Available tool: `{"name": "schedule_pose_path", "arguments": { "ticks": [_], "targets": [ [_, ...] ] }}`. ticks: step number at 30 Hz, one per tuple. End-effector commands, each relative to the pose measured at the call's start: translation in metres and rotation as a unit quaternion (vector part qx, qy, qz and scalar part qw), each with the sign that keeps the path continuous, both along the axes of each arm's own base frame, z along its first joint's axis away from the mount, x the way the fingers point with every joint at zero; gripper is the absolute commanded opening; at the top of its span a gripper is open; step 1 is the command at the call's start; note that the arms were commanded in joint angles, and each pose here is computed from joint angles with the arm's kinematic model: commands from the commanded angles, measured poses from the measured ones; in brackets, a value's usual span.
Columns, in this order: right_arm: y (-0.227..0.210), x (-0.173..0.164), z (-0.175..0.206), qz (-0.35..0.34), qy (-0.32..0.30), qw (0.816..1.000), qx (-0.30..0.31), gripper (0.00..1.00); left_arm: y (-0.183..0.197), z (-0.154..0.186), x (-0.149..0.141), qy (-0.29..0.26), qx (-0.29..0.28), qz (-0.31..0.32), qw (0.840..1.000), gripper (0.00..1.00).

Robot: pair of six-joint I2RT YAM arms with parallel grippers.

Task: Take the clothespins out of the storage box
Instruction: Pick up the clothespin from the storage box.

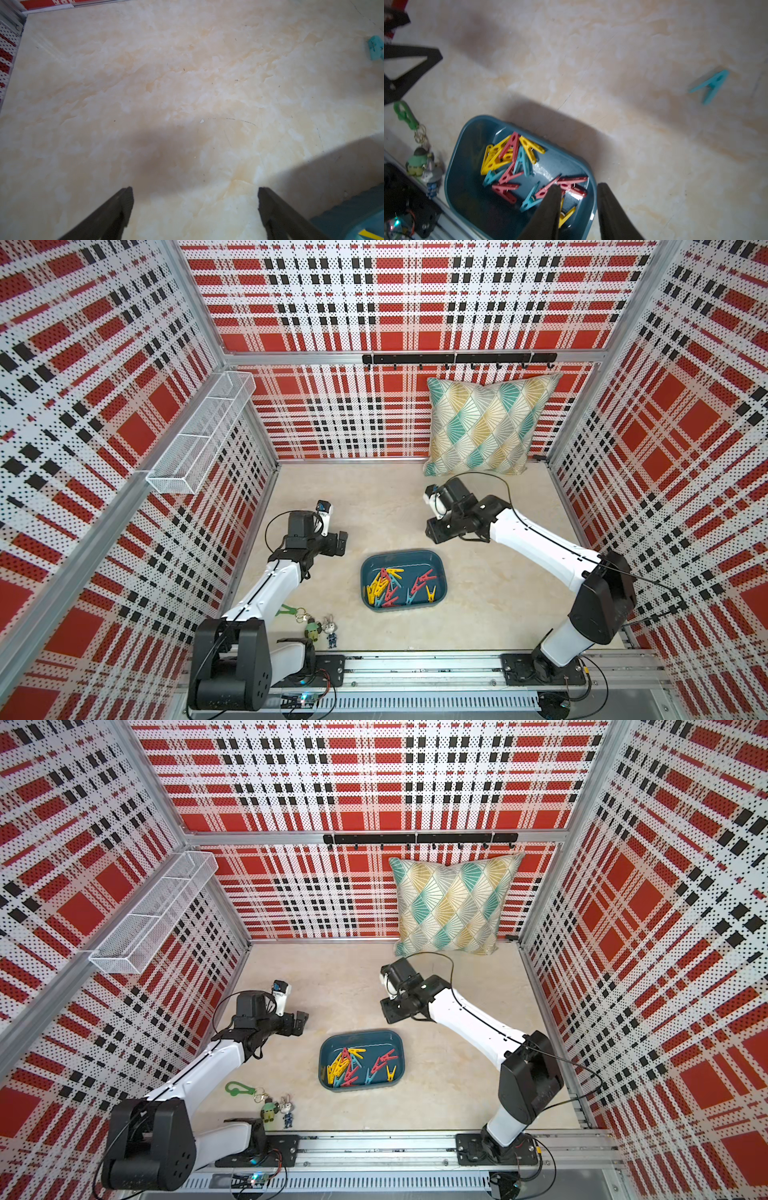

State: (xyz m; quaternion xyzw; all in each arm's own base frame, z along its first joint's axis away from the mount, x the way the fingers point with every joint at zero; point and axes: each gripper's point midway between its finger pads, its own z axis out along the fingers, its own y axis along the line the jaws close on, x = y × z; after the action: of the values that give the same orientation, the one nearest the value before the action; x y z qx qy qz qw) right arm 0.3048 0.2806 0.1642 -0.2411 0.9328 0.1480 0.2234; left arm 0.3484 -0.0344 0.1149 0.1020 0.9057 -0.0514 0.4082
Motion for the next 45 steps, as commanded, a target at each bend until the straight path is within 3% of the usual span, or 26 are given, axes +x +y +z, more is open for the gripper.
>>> {"name": "schedule_pose_path", "arguments": {
  "ticks": [1, 8, 19, 45],
  "targets": [
    [0.004, -0.029, -0.018, 0.041, 0.016, 0.998, -0.039, 0.36, 0.004, 0.005, 0.004, -0.01, 0.004, 0.004, 1.0, 0.99],
    [0.052, -0.059, -0.059, 0.095, 0.036, 0.993, -0.061, 0.33, 0.004, 0.004, 0.004, -0.008, 0.004, 0.004, 1.0, 0.99],
    [0.101, -0.068, -0.094, 0.113, 0.049, 0.991, -0.061, 0.27, 0.004, 0.003, 0.003, -0.005, 0.0, 0.002, 1.0, 0.99],
    [0.1, -0.053, -0.127, 0.092, 0.045, 0.989, -0.109, 0.19, 0.002, 0.005, 0.003, -0.007, -0.002, 0.0, 1.0, 0.99]
  ]
}}
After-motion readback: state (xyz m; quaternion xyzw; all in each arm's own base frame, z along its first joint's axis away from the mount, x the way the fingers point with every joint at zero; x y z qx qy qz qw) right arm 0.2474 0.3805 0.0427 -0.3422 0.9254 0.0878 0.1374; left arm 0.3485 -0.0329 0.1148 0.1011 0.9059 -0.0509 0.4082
